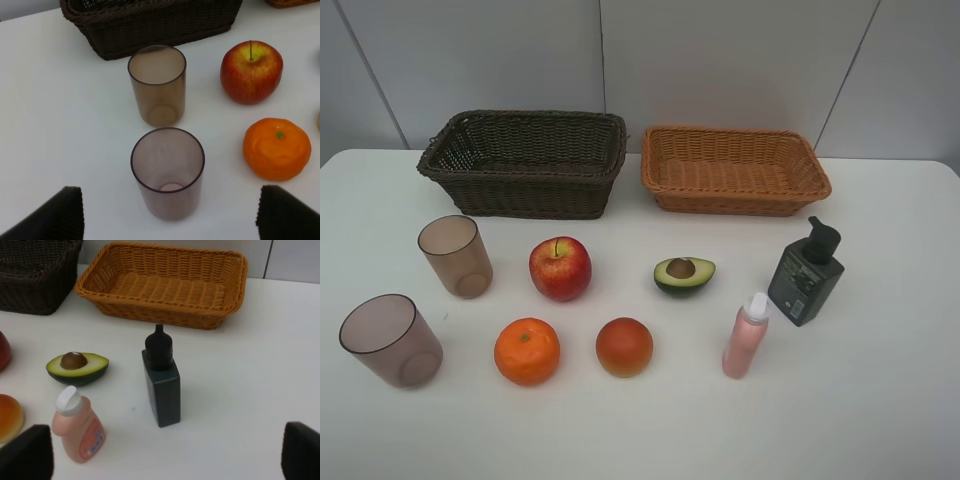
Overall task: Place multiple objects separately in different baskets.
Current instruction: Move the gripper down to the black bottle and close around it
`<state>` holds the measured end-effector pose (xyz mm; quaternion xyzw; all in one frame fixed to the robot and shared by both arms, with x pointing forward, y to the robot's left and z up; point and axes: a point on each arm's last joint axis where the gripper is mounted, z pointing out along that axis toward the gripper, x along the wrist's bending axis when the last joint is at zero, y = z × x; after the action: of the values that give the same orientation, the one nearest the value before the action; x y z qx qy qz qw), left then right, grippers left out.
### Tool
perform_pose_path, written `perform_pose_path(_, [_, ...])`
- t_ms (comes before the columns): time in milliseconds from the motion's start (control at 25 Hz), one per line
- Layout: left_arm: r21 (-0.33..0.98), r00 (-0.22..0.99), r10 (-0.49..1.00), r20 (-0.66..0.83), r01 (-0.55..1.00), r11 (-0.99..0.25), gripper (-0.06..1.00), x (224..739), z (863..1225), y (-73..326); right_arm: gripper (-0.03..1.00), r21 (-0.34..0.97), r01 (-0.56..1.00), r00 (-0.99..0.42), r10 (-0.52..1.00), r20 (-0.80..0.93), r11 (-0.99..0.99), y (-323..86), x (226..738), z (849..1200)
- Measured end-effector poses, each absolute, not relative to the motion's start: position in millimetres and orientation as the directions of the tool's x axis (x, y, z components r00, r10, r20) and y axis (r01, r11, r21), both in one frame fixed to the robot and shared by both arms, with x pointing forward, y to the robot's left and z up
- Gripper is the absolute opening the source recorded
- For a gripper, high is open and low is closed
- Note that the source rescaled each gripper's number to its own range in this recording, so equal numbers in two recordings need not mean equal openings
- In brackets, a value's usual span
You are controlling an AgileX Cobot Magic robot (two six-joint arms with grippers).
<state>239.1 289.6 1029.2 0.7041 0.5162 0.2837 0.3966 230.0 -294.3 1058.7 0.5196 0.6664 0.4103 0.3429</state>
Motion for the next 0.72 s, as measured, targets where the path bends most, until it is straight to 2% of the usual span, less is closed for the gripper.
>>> perform_pose_path(720, [0.851, 0.306, 0.952, -0.01, 0.502, -0.153, 0.94, 239.1, 1029.2, 289.6, 0.94, 0.903, 0.411, -0.225, 0.974, -0.031, 0.123, -294.3, 230.0, 1058.7])
